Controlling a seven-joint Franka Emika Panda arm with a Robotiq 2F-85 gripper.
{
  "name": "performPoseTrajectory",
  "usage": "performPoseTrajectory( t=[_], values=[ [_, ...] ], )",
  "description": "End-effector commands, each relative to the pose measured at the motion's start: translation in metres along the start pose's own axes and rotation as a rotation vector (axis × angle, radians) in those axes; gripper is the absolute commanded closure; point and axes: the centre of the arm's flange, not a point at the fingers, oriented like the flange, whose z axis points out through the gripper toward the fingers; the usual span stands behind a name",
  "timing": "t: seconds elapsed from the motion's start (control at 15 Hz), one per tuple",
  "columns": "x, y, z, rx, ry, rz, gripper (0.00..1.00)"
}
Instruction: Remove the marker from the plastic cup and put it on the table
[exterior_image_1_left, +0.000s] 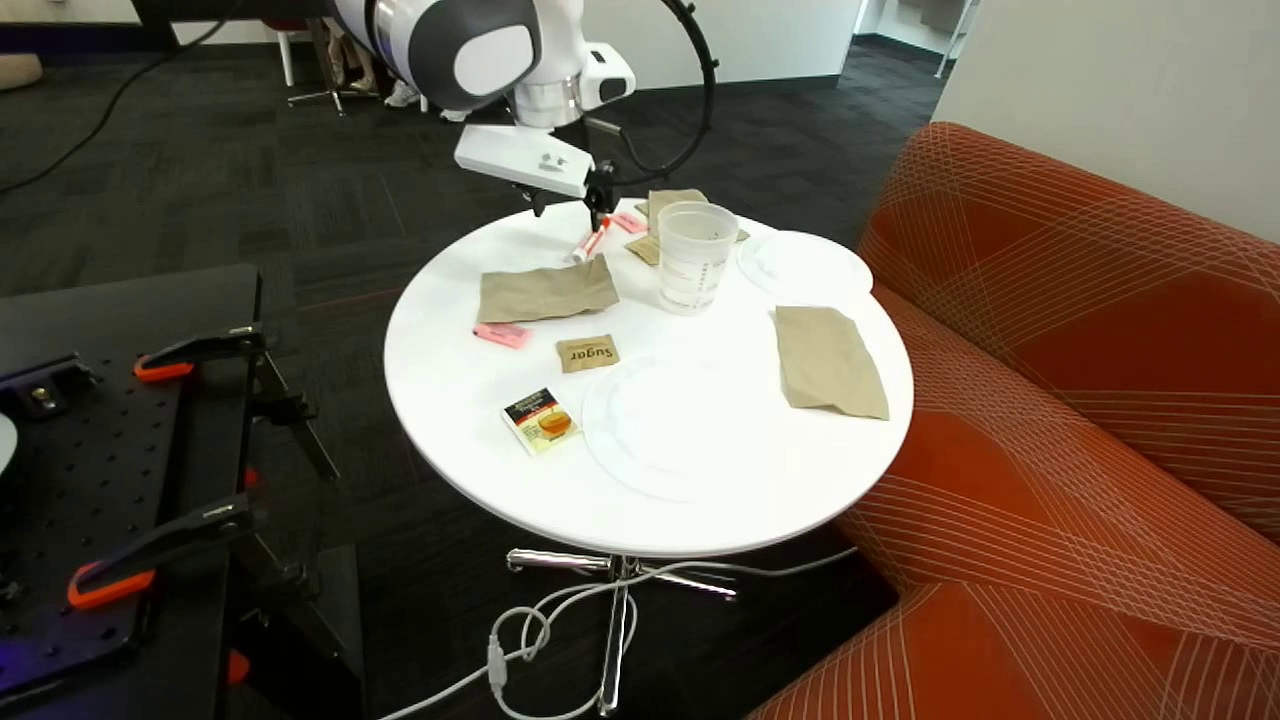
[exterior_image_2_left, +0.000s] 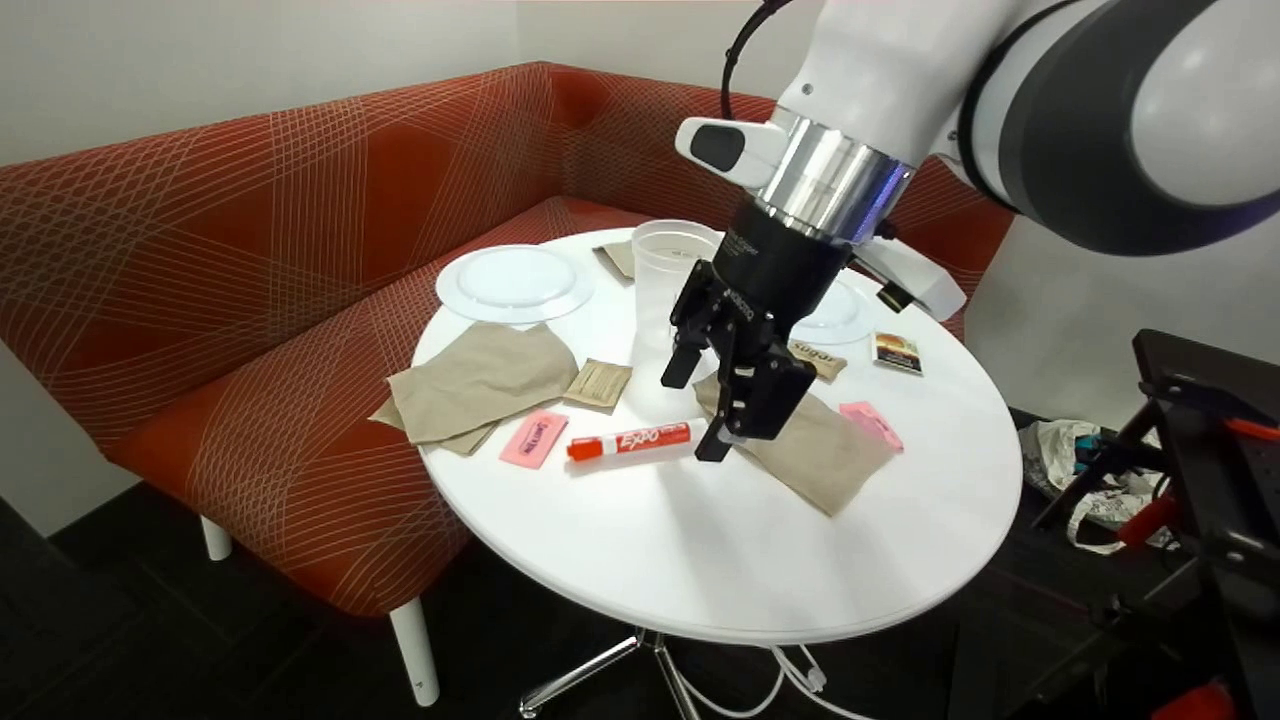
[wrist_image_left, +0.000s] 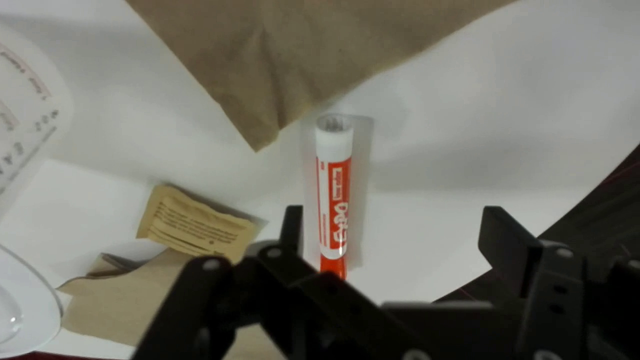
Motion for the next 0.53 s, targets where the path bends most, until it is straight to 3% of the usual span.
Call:
performPoseTrajectory(
  t=[0.0,0.47],
  values=[
    [0.002,-0.005,-0.015,-0.021,0.020,-0.004,0.00],
    [0.009,-0.003,-0.060,-0.128,0.091,-0.022,0.00]
  ],
)
